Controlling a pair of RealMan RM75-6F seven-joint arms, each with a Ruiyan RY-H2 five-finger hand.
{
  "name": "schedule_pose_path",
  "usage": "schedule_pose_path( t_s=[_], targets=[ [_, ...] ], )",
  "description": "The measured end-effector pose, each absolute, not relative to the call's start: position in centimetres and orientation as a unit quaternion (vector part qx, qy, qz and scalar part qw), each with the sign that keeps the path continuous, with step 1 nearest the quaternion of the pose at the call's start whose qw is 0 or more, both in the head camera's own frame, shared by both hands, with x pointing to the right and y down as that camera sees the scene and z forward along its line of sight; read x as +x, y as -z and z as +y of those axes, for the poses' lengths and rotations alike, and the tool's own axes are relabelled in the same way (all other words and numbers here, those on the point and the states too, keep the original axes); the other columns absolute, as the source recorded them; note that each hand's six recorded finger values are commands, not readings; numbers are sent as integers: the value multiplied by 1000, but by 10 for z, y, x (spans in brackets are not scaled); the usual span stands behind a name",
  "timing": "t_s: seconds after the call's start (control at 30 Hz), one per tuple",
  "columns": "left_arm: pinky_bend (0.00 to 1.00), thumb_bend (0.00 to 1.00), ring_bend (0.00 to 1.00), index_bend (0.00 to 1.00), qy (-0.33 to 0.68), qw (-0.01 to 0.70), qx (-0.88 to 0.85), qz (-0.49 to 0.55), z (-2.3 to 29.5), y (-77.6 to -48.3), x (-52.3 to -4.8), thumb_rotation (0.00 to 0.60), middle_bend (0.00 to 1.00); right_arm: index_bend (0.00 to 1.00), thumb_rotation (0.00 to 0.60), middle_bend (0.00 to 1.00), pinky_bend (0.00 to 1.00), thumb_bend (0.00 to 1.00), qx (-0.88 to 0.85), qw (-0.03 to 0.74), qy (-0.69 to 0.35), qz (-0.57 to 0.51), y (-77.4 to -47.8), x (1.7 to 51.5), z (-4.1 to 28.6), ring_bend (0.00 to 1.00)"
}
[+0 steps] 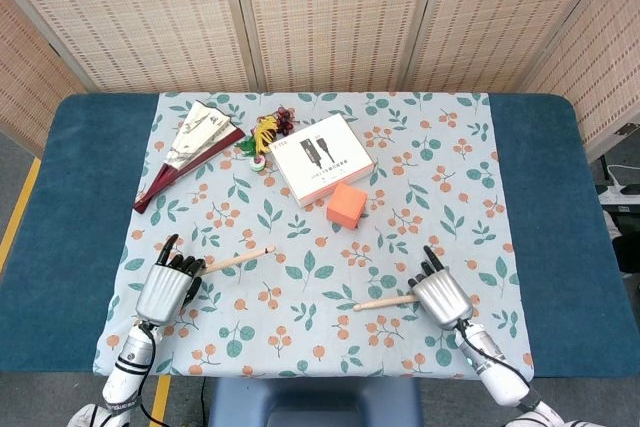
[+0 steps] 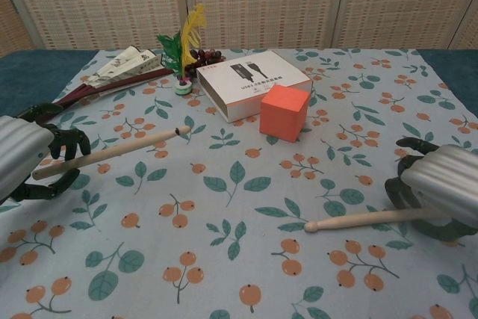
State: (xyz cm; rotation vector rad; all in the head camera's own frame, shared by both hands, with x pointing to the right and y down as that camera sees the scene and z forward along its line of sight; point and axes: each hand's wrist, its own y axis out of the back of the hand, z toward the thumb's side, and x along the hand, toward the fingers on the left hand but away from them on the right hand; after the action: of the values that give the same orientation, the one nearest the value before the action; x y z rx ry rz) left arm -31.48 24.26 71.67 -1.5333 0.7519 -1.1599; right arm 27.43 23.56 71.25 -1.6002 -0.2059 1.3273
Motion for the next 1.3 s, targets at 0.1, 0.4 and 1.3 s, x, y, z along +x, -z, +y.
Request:
schedule_pose_path(
  t_s=[0.1,0.4,1.3],
  targets=[
    [152,571,513,857,482,511,-638,315,242,-716,-315,600,906,805,600,721,87,303,-661,501,-552,-83,-713,275,237,390],
    [153,570,527,857,470,485,-655,337,235,-711,-315,600,906,984,600,857,173,307,-671,500,-533,-129,-698,275,229,536],
    [174,570,553,862,428,294,-758,394,225,-664,-210,600,914,993,600,864,202,306,-770,421,-396,-269,-639,180,172,536]
  ],
)
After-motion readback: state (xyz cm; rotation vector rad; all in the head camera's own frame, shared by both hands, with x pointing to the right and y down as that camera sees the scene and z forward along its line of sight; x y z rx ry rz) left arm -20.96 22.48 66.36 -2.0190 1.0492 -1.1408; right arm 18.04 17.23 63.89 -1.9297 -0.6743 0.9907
